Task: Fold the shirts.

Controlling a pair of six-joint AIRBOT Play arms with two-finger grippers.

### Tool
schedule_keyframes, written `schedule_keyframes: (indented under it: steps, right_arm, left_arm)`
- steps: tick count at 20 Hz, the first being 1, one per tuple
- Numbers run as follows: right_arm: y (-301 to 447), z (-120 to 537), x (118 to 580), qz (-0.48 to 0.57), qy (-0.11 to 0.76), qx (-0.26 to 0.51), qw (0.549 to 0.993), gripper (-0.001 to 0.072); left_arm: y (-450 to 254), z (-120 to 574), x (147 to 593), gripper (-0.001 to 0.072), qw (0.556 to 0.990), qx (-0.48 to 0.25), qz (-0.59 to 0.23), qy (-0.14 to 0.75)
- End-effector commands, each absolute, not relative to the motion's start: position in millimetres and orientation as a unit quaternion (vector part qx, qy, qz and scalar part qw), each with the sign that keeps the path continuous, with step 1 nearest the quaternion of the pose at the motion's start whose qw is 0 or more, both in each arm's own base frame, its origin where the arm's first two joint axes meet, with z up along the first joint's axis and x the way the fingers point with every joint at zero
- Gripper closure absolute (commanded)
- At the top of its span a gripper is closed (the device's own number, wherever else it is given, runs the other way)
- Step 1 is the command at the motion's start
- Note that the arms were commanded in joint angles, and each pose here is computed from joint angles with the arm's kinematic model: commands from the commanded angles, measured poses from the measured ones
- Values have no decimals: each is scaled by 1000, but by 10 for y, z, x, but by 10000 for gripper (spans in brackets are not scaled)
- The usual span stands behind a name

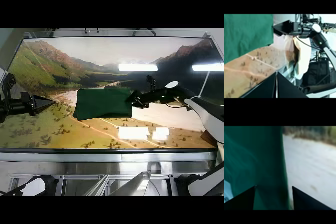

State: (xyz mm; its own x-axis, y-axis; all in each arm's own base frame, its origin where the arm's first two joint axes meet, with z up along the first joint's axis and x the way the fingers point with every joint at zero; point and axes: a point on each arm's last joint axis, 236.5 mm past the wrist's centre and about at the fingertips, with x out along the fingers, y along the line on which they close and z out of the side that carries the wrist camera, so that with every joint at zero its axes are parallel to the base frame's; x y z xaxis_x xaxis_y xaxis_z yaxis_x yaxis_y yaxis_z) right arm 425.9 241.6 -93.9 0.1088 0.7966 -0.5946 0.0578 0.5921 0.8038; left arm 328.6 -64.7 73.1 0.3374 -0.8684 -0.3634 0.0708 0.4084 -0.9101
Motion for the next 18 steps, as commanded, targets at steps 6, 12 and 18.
schedule_keyframes:
  steps: [6, 12, 18]
  right_arm:
    - [3097, -815, 4280, 342, 598, 371, 623, 691]
    - [2614, 243, 4334, 382, 545, 336, 666, 693]
    - [459, 1924, 4512, 201, 368, 376, 827, 693]
  left_arm:
    - [-633, 626, 3311, 700, 681, -438, -343, 475]
    - [-640, 637, 3305, 700, 680, -439, -345, 475]
    - [-662, 660, 3264, 700, 674, -439, -354, 478]
